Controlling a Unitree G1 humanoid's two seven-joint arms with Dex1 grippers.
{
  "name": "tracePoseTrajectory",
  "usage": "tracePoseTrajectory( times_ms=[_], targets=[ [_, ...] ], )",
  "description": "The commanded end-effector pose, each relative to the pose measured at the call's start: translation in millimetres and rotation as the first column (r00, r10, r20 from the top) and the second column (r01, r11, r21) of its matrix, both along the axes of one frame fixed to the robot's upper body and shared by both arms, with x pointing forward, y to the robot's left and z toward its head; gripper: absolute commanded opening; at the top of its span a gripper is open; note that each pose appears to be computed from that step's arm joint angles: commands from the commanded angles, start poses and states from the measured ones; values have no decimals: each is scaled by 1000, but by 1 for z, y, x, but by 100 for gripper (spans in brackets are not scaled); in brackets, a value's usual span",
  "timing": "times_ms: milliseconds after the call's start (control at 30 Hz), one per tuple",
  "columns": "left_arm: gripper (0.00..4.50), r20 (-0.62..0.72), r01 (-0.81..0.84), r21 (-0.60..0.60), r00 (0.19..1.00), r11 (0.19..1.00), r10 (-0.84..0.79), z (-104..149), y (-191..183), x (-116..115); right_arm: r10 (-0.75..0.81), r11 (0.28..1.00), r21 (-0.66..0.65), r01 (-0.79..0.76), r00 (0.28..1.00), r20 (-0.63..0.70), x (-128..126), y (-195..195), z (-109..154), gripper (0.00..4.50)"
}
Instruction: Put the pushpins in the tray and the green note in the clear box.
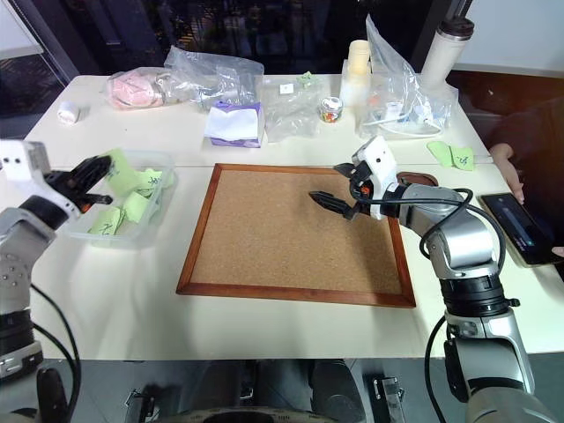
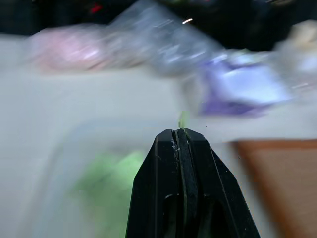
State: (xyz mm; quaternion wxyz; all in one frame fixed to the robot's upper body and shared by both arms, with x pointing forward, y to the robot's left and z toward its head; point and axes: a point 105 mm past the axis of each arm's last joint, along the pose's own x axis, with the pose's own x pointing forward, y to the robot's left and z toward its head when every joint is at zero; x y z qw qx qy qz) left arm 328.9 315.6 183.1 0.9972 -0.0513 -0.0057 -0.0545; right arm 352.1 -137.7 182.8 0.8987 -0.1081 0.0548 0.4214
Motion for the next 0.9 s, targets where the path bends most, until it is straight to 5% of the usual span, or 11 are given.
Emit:
tracePoseTrajectory(
  times_ms=[33, 300, 333, 533, 900],
  targets=[
    [70, 35, -32, 37, 999, 999, 31, 7, 10, -1, 7, 1000, 3, -7, 999, 51, 3, 1, 12, 450],
    [430, 50, 144, 50, 988, 988, -146, 22, -20, -3, -42, 999, -19, 42, 999, 32, 2, -16, 2, 450],
    [446, 53, 170, 62, 983, 983, -173, 25, -27, -2, -49, 999, -20, 50, 998, 27, 2, -18, 1, 450],
    [446, 50, 457, 90, 885, 885, -463, 41, -95, -10, -102, 994, -26, 102, 995, 21, -3, -32, -3, 450],
    [446, -152, 778, 154, 627, 609, -764, -8, -176, -44, 20, 993, -117, -24, 999, -42, -56, -36, -4, 450]
  ],
)
